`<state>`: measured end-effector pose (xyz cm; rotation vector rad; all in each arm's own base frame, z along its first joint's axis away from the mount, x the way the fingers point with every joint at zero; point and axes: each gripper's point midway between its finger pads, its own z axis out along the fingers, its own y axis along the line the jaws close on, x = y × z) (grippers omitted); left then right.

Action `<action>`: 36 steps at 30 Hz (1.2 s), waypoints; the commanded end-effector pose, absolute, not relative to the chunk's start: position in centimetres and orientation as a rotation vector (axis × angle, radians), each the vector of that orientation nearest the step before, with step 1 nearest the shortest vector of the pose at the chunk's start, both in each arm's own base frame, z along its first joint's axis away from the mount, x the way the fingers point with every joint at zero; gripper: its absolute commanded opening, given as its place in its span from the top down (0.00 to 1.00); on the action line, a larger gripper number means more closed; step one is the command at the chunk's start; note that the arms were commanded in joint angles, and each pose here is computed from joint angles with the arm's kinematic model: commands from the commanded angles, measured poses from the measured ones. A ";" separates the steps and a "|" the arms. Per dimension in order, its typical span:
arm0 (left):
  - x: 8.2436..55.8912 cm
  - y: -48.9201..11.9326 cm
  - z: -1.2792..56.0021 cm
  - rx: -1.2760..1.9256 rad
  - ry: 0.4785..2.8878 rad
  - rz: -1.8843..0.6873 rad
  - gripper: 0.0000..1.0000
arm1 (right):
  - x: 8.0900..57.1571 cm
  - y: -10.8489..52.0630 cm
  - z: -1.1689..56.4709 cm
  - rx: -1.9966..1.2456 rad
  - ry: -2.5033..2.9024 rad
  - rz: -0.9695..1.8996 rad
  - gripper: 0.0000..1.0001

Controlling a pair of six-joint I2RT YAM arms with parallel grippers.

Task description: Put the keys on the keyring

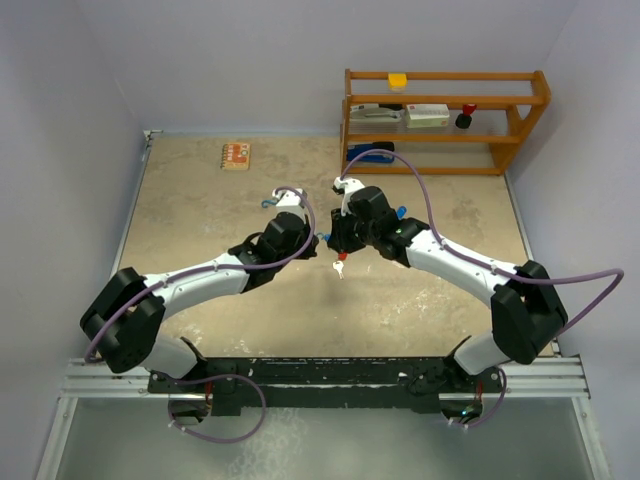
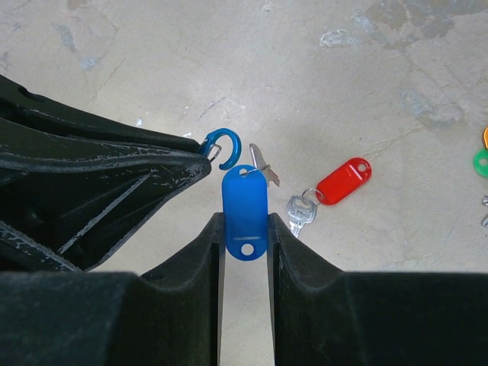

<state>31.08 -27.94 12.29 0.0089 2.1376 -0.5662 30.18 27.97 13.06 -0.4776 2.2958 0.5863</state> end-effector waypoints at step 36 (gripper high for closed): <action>32.4 -30.1 15.1 -0.027 2.043 -0.645 1.00 | 31.4 29.0 15.2 -0.446 2.232 0.625 0.77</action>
